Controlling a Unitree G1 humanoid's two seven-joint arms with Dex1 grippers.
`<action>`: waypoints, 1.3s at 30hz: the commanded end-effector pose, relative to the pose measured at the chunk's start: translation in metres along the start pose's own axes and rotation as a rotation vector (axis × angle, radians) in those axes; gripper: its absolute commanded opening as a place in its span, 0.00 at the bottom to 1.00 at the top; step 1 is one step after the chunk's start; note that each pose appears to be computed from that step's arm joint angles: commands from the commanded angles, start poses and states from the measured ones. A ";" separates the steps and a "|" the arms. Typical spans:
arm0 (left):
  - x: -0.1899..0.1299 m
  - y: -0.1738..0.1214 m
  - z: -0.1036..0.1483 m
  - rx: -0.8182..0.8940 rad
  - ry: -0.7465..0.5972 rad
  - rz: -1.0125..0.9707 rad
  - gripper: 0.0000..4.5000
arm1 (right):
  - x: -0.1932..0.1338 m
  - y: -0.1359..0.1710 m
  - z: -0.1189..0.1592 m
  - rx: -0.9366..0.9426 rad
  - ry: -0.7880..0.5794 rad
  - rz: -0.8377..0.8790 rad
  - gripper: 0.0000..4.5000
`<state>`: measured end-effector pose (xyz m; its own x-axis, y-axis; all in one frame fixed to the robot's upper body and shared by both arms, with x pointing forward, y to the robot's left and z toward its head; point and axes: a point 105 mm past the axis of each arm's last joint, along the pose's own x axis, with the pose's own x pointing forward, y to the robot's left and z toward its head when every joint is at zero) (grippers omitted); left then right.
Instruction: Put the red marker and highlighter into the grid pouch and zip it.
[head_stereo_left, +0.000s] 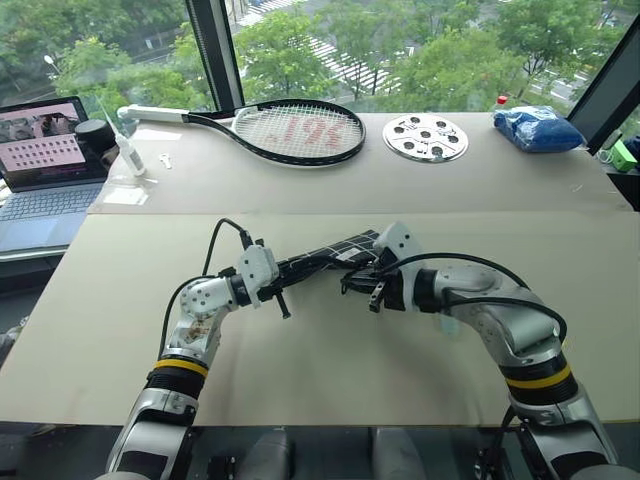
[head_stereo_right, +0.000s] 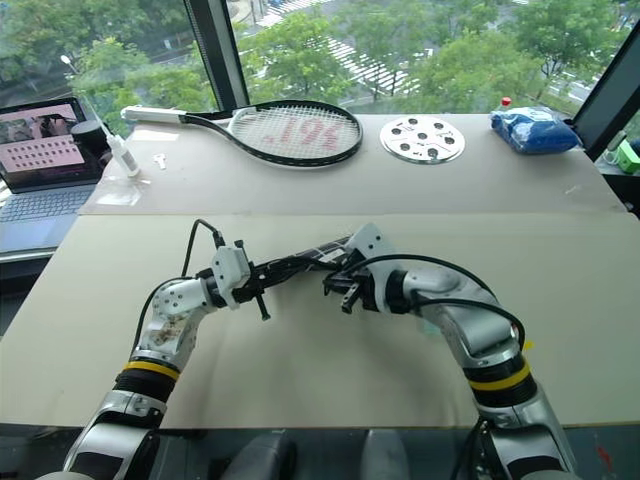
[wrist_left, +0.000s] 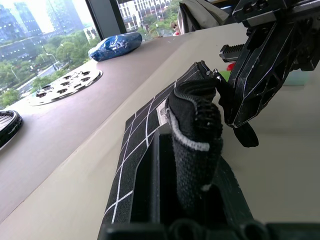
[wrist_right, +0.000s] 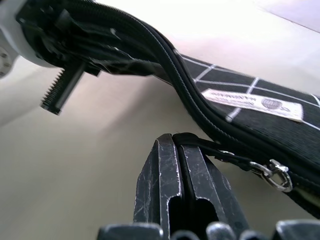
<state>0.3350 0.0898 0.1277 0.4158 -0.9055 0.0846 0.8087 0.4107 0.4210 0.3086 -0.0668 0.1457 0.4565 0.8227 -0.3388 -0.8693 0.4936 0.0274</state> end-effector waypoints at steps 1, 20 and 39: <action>0.002 0.004 0.009 0.027 -0.037 0.009 0.00 | -0.006 0.023 0.032 0.005 -0.137 0.113 0.00; 0.004 0.004 0.020 0.020 -0.078 0.001 0.00 | -0.088 -0.042 0.033 -0.033 -0.105 -0.149 0.63; -0.001 -0.006 0.036 -0.030 -0.128 -0.086 0.00 | -0.210 -0.104 -0.064 -0.027 0.184 -0.488 0.63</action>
<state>0.3174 0.0834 0.1458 0.3037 -0.9444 0.1259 0.8621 0.3286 0.3858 0.2876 -0.3082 0.1489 0.7559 0.4411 -0.4837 -0.5738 0.8022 -0.1651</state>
